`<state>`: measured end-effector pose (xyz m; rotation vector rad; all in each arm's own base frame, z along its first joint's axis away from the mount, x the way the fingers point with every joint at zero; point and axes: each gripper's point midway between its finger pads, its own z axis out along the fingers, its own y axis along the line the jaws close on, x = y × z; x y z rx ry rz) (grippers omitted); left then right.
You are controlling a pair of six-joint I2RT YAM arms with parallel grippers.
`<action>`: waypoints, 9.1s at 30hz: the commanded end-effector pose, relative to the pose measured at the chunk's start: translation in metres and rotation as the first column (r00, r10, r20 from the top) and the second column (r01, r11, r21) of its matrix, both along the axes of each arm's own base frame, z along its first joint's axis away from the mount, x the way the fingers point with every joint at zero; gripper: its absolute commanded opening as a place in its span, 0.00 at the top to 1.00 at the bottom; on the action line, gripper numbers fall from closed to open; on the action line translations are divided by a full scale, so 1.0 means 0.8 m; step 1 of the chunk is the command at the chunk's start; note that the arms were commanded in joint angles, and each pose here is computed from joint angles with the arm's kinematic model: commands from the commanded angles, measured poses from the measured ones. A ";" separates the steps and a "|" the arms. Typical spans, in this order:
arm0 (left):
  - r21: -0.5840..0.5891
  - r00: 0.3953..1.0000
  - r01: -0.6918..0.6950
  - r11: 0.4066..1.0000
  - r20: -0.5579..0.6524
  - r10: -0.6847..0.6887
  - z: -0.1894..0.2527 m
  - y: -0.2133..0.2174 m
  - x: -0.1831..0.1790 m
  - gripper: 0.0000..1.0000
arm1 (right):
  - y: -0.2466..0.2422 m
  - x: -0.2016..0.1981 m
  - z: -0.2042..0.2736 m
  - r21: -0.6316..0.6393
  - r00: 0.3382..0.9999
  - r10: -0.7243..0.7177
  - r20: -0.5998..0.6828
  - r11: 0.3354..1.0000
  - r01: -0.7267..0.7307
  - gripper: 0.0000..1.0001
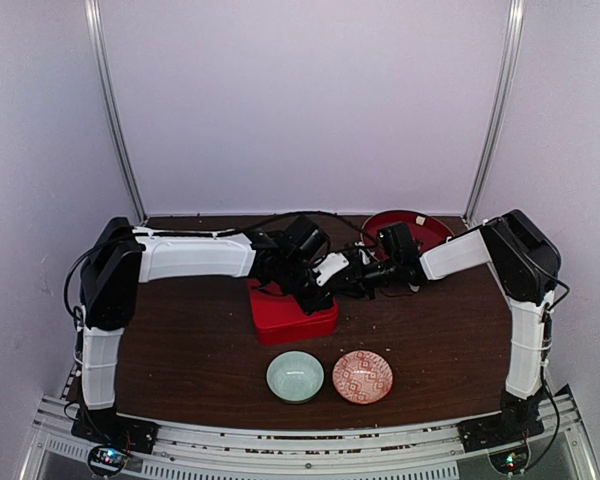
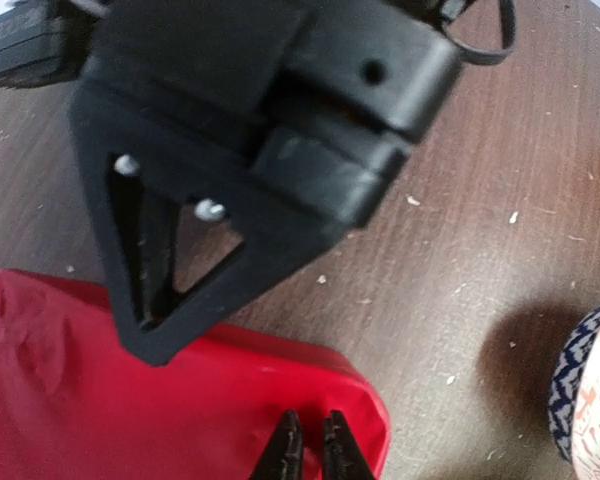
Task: Pack the chocolate
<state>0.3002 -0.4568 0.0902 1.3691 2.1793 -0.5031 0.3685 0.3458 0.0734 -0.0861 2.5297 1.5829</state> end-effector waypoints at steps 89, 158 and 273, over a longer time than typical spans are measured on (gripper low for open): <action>-0.041 0.830 -0.556 0.830 0.035 0.557 0.079 0.224 0.128 0.89 | -0.018 -0.026 -0.070 -0.240 0.992 -0.017 -0.123 0.971 -0.013 0.65; -0.152 0.736 -0.671 0.725 -0.249 0.629 -0.041 0.216 0.034 0.70 | 0.044 0.069 0.002 -0.168 0.965 0.184 0.185 0.974 -0.153 0.57; -0.157 0.850 -0.526 0.836 -0.126 0.511 0.022 0.214 0.080 0.24 | -0.043 0.014 0.092 -0.359 0.943 0.030 0.332 0.928 0.097 0.33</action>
